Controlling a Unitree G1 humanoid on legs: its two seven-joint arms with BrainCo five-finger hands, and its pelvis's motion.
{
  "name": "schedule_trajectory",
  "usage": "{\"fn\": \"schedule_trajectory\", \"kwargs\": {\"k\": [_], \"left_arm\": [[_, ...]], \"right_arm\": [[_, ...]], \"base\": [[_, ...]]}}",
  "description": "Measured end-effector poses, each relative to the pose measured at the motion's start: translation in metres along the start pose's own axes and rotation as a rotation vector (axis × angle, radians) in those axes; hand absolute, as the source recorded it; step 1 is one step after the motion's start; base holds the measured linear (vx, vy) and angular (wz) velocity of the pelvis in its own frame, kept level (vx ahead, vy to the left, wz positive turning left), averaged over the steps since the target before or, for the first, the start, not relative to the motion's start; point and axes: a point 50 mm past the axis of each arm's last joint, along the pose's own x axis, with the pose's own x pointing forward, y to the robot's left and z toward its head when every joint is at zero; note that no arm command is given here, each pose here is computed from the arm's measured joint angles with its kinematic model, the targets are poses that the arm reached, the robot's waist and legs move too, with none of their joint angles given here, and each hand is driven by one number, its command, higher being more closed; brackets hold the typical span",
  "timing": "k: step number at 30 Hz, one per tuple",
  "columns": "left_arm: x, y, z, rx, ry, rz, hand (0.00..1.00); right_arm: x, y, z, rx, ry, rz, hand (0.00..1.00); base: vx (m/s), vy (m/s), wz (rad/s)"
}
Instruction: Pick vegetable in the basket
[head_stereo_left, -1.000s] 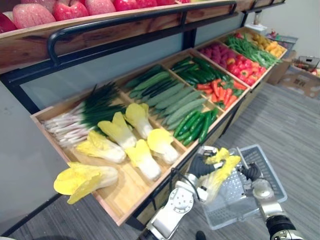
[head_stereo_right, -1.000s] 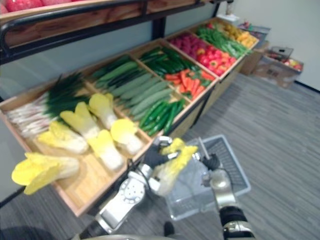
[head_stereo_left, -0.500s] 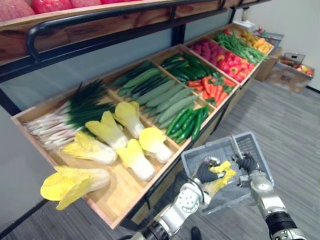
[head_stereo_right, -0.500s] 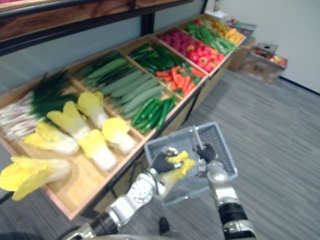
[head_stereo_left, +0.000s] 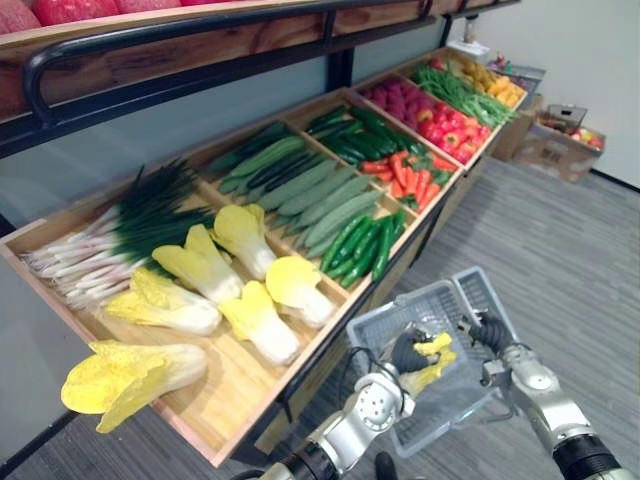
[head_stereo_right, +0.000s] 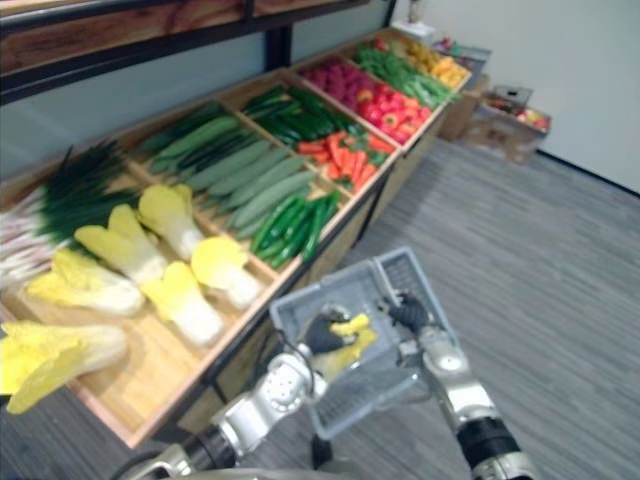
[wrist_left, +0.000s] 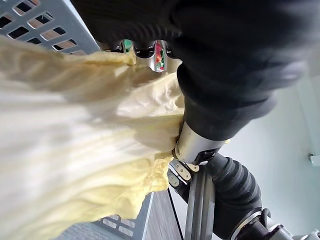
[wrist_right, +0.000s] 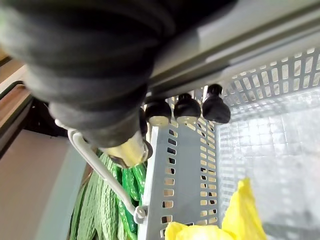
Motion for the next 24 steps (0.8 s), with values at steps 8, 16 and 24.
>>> {"fn": "schedule_trajectory", "kwargs": {"k": [8, 16, 24], "left_arm": [[0.000, 0.000, -0.008, 0.057, 0.022, 0.007, 1.00], [0.030, 0.021, -0.001, 0.127, 0.037, 0.089, 1.00], [0.048, 0.021, 0.006, 0.169, 0.060, 0.140, 0.00]], "right_arm": [[0.000, 0.010, -0.002, -0.010, 0.002, 0.037, 1.00], [-0.001, 0.017, -0.006, 0.010, 0.007, 0.040, 1.00], [0.002, 0.020, -0.001, 0.004, -0.012, 0.051, 1.00]], "base": [[0.00, 0.000, 0.00], [0.00, 0.000, 0.00], [0.00, 0.000, 0.00]]}}
